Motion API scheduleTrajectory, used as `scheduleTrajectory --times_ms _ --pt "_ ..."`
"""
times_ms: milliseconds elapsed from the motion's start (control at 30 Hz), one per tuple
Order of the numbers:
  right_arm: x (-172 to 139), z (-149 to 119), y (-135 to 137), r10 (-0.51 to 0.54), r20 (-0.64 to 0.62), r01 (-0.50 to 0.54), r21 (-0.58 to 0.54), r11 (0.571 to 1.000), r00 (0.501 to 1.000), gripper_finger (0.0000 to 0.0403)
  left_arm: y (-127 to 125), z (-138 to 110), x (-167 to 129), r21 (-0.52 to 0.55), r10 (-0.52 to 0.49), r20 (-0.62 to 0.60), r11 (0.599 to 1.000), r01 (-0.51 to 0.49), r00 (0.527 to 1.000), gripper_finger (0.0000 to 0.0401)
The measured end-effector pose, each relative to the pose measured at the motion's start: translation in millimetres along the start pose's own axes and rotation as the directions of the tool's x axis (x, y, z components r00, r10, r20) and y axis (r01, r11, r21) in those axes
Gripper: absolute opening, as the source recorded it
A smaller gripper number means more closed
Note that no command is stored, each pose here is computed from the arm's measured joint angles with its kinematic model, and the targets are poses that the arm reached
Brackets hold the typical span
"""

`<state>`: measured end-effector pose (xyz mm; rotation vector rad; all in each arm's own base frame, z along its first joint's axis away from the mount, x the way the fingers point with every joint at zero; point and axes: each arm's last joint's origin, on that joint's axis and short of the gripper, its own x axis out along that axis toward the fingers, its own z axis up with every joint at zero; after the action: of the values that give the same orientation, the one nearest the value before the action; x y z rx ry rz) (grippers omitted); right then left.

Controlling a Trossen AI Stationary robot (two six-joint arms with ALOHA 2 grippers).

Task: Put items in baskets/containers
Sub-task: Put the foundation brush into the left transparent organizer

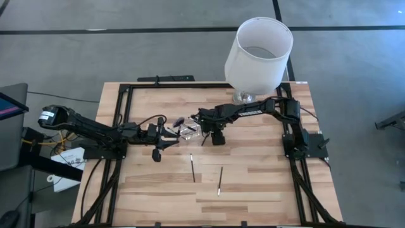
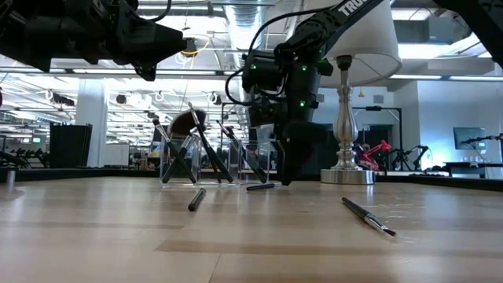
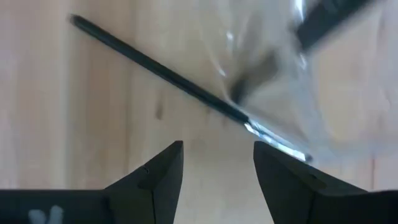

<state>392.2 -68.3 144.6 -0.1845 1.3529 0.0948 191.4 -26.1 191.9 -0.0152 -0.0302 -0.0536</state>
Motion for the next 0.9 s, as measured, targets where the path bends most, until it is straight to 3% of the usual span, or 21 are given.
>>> scheduleTrajectory --times_ms 167,433,667,900 --pt "1.3 6.4 -0.7 -0.047 0.049 0.052 -0.100 0.994 0.998 0.0185 0.0 0.0 0.0 0.013 0.000 0.000 1.000 0.000 1.000 0.0095" --pt "1.6 -0.2 -20.8 -0.057 0.056 0.061 -0.060 0.996 0.997 0.0187 0.0 0.0 0.0 0.012 0.000 0.000 1.000 0.000 1.000 0.0095" --pt "15.3 -1.9 -23.1 0.023 0.058 -0.020 -0.052 0.998 0.998 0.0184 0.0 -0.1 0.0 0.011 0.000 -0.001 1.000 0.000 1.000 0.0095" --pt "14.3 -6.2 -18.0 0.029 -0.006 -0.029 -0.020 0.999 1.000 0.0132 0.0 -0.4 0.0 0.012 0.000 -0.004 1.000 0.000 1.000 0.0095"
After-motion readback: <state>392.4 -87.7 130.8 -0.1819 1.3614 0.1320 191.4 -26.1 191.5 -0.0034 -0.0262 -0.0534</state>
